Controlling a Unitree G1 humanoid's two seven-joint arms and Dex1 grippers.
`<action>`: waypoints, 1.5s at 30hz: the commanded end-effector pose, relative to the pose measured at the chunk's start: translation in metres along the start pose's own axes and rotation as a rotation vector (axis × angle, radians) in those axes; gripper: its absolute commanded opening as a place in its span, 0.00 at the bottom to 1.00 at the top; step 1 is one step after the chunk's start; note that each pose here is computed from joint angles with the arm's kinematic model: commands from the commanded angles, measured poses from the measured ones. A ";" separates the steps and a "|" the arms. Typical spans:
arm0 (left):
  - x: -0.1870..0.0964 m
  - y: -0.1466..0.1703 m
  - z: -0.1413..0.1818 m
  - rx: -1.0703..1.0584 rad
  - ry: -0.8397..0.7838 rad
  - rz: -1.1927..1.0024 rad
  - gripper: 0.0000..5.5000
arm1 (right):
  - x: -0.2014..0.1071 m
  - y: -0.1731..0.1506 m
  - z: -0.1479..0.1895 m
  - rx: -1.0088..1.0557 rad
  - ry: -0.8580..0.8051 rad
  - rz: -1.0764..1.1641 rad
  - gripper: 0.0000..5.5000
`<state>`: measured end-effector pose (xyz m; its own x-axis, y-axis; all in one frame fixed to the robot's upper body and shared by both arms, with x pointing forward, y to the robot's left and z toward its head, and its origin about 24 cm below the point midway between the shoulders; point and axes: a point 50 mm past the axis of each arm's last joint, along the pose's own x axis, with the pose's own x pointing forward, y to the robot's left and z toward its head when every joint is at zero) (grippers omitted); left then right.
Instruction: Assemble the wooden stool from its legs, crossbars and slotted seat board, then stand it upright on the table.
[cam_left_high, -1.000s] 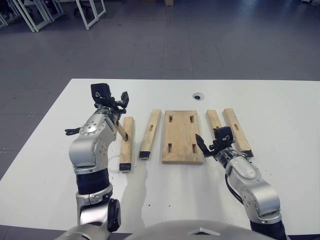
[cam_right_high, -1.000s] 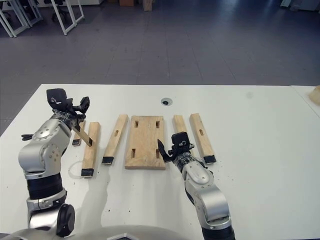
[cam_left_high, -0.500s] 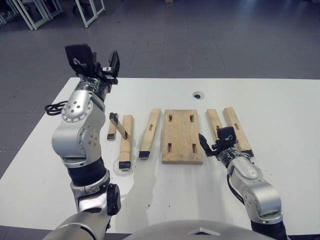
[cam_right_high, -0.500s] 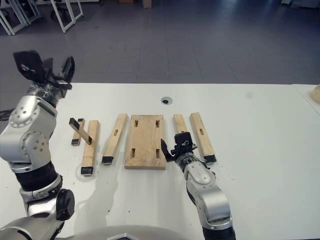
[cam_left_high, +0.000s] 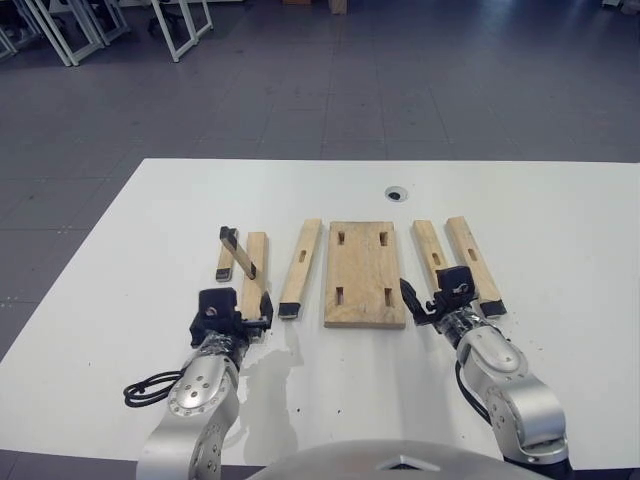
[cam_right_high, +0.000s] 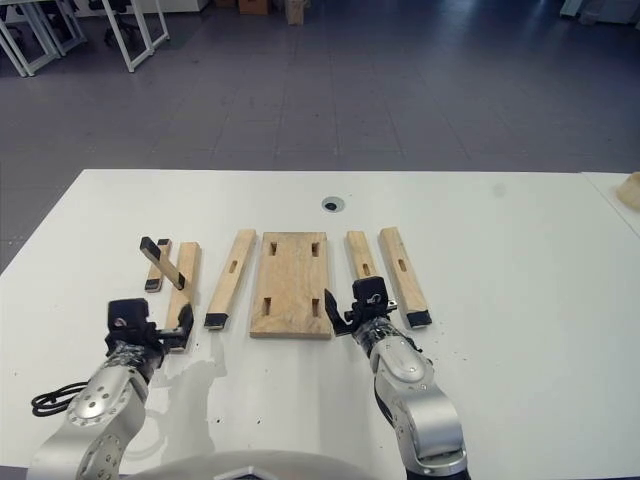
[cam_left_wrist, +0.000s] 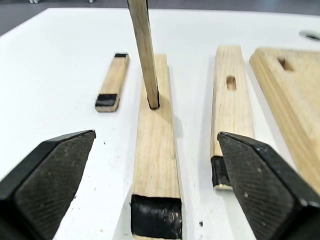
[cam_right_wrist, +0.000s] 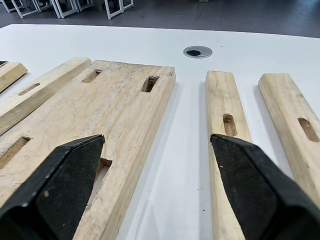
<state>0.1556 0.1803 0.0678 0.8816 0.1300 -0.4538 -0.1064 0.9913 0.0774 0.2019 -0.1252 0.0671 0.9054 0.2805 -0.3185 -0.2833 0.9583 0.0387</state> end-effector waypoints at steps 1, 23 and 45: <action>0.006 0.005 -0.021 0.064 0.106 0.015 0.82 | 0.000 -0.001 0.002 -0.010 0.002 0.011 0.71; 0.028 0.014 -0.099 0.026 0.355 -0.019 0.43 | 0.006 -0.013 0.027 -0.006 -0.064 -0.052 0.71; 0.060 -0.033 0.138 -0.454 -0.367 -1.215 0.37 | 0.042 -0.036 0.128 0.601 -0.213 0.792 0.87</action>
<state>0.2707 0.1508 0.1476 0.6531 -0.7371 0.1735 0.6973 0.4960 -0.5174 0.2895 -0.1395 0.1635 0.6375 0.7578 0.1394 -0.6464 0.4275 0.6320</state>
